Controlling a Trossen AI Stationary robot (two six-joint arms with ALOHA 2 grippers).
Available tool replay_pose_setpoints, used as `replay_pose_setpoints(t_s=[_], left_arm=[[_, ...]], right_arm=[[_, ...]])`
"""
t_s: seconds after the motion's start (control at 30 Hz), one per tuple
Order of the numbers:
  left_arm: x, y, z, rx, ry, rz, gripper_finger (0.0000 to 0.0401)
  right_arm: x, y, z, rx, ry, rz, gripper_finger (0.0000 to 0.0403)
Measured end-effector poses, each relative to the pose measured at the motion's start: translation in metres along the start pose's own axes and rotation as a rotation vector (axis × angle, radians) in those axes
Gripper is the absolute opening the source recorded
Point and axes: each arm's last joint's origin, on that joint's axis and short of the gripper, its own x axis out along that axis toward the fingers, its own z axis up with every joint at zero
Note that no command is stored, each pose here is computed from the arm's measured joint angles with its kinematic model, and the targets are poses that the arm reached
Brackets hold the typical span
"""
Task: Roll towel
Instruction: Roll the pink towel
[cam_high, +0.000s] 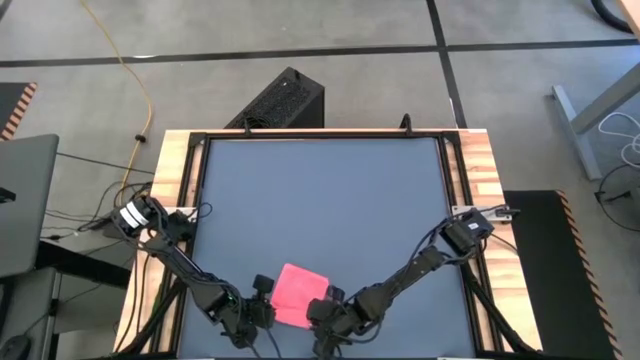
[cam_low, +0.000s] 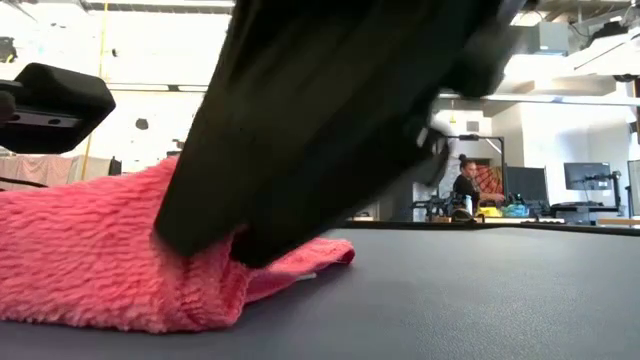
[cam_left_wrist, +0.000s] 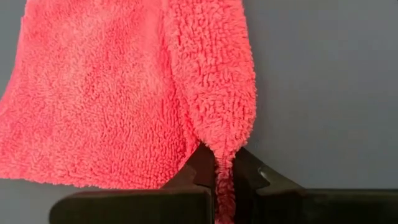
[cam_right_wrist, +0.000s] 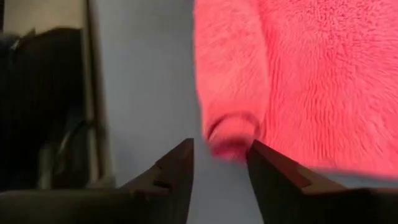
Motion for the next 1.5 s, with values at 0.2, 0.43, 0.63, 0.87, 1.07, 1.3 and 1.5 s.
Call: replay_pose_setpoints(t_s=[0.2,0.43,0.63,0.87,1.07,1.3,1.5], left_arm=[[-0.001,0.003,0.009,0.008,0.033,-0.019,0.0002],[-0.002,0.009,0.02,0.038,0.048,-0.028,0.0001],[0.0,0.014,0.021,0.039,0.068,-0.031,0.0001],[0.0,0.015,0.021,0.056,0.068,-0.026,0.0],[0.0,0.015,0.021,0.056,0.067,-0.023,0.0],[0.0,0.015,0.021,0.051,0.066,-0.023,0.0],[0.0,0.015,0.021,0.048,0.067,-0.023,0.0]], right_arm=[[-0.019,0.004,-0.005,-0.131,0.051,-0.031,0.0212],[-0.029,0.019,0.012,-0.351,-0.069,-0.028,0.0218],[-0.025,0.014,0.018,-0.365,-0.082,-0.071,0.0215],[-0.007,0.007,0.011,-0.358,-0.059,-0.109,0.0215],[-0.005,0.007,0.01,-0.323,-0.066,-0.117,0.0214],[0.001,0.007,0.005,-0.287,-0.066,-0.125,0.0199],[0.0,0.011,0.005,-0.271,-0.083,-0.103,0.0131]])
